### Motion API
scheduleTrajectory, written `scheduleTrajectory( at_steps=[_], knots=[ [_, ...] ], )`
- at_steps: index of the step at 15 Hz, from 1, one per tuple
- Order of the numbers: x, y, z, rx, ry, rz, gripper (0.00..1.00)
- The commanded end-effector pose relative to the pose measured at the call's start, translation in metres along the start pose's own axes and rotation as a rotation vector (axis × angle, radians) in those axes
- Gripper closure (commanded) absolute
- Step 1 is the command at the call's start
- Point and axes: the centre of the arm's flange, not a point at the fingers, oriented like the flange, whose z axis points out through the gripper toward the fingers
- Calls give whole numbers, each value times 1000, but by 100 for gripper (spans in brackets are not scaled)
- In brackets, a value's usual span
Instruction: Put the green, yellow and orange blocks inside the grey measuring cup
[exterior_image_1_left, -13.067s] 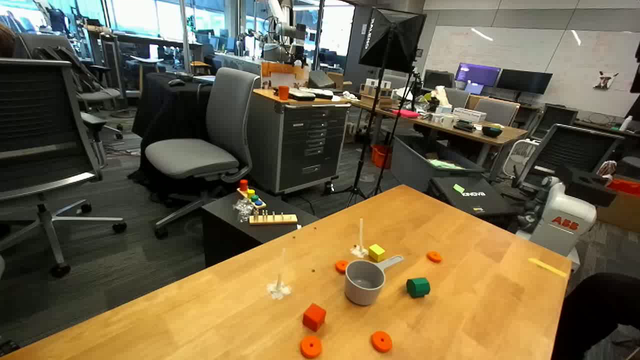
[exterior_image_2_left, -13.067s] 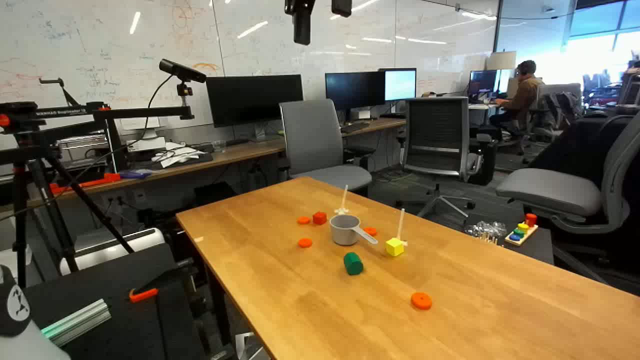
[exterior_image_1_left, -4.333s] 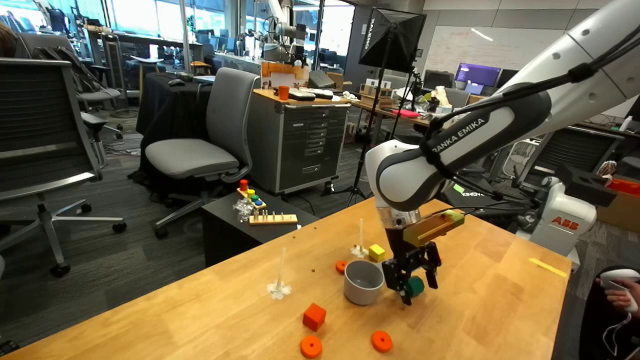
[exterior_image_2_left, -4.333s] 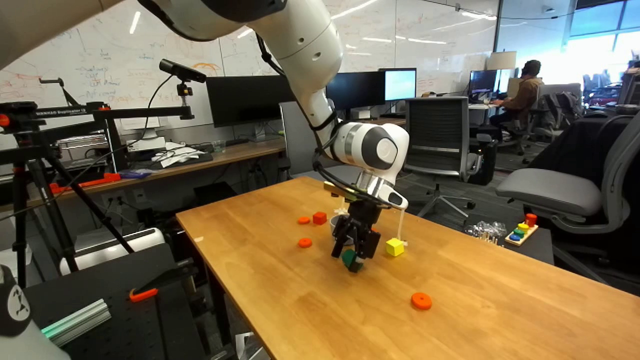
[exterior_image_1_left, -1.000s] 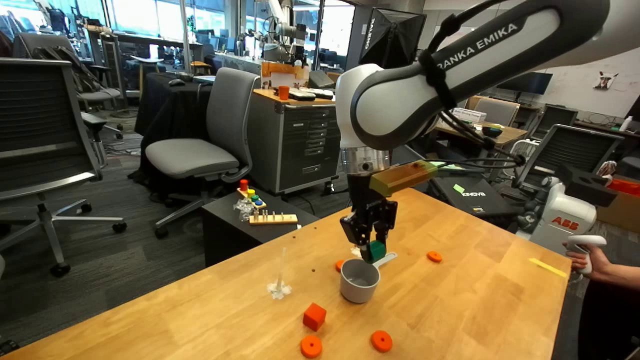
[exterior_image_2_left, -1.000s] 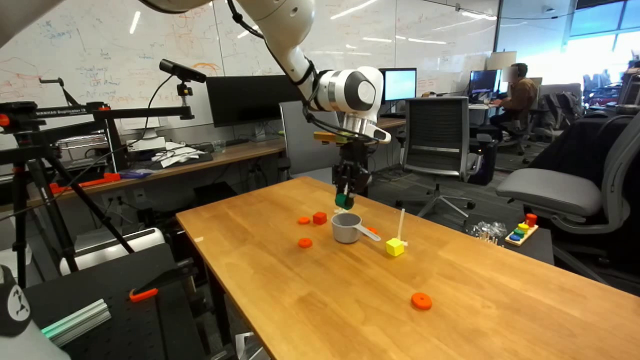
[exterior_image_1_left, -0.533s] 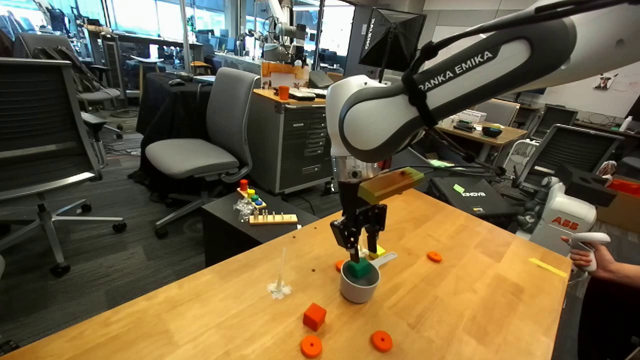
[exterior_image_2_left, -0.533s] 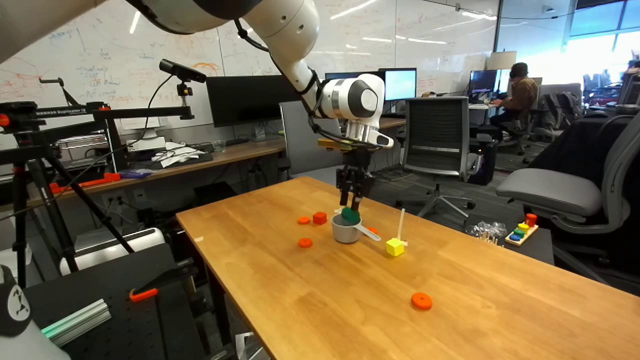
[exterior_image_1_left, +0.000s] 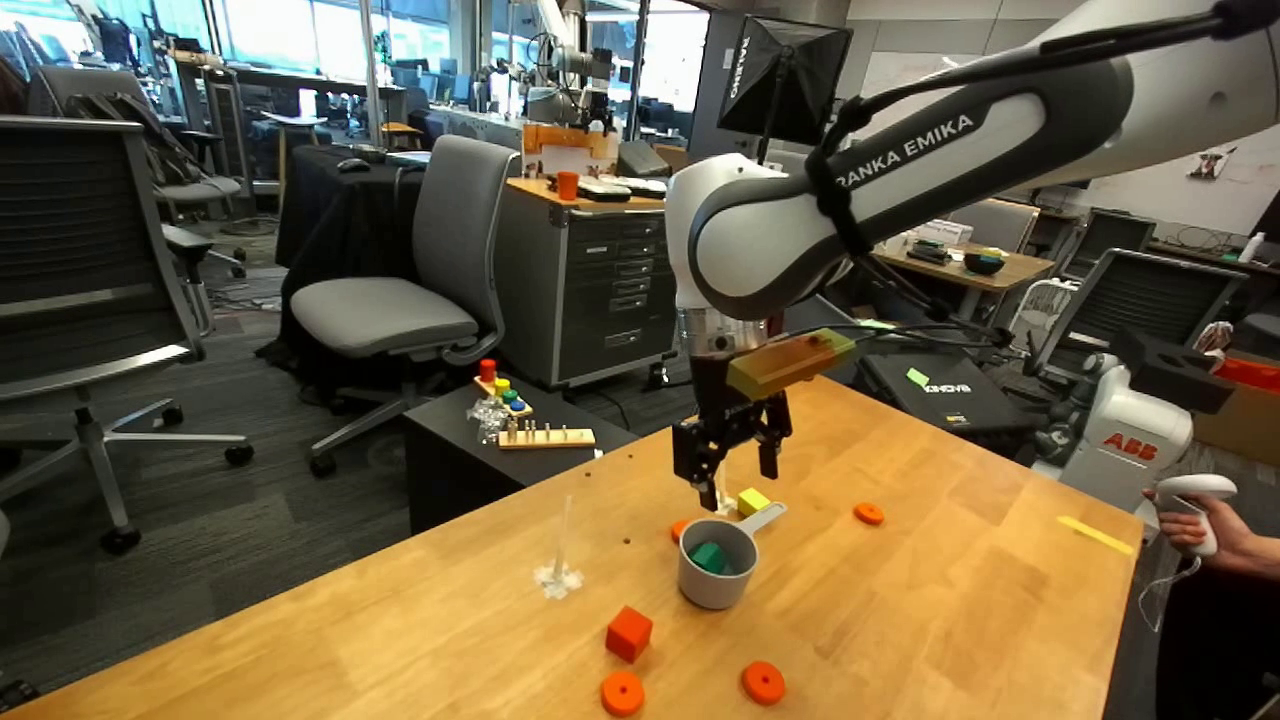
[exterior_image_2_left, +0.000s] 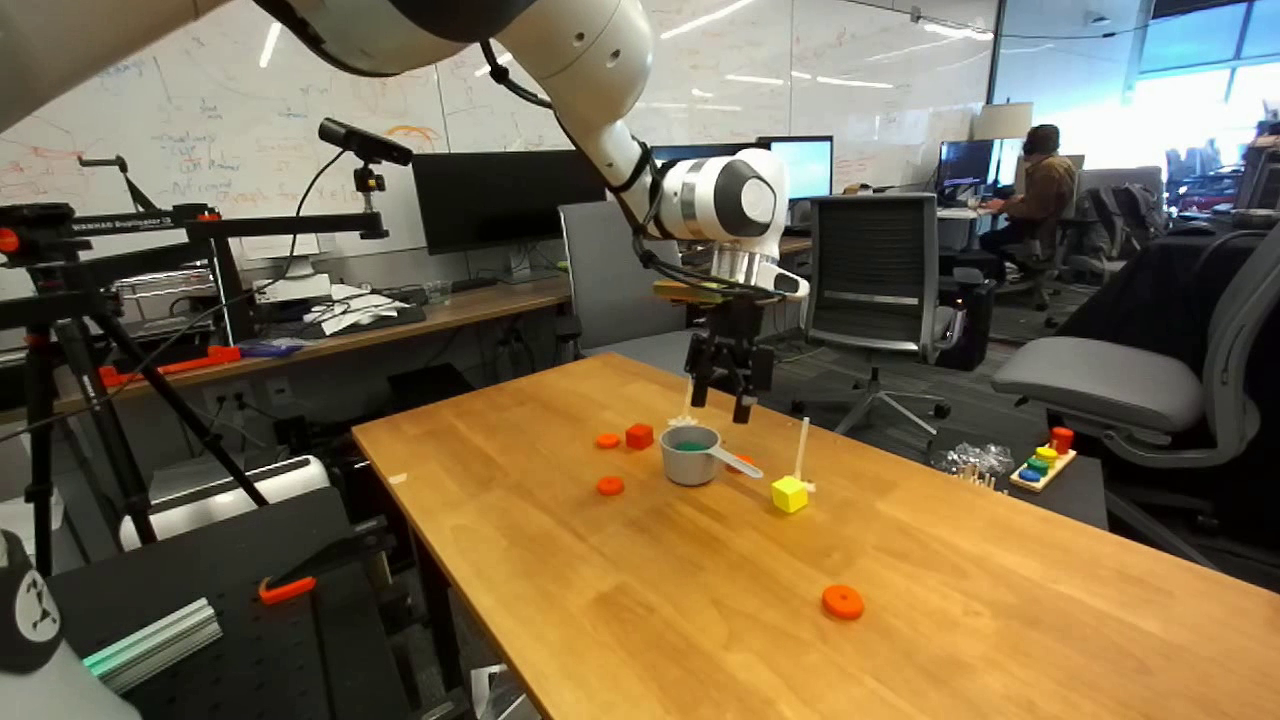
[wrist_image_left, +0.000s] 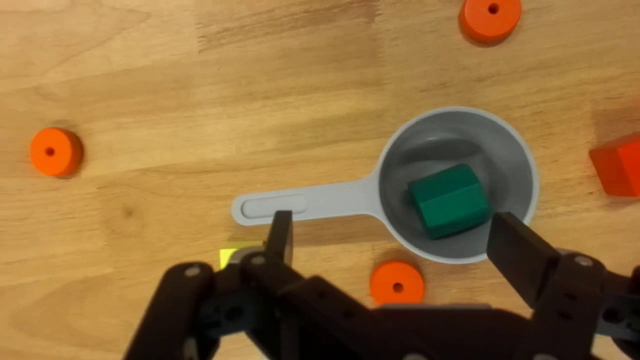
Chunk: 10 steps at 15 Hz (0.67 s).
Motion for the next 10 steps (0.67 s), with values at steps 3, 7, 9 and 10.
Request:
scheduleTrajectory(
  at_steps=[3, 7, 9, 10],
  knots=[
    [-6, -12, 1, 11, -58, -32, 1],
    [-13, -5, -8, -7, -45, -37, 0],
    [-6, 15, -15, -31, -28, -6, 0],
    [-3, 26, -17, -39, -22, 10, 0]
  ],
)
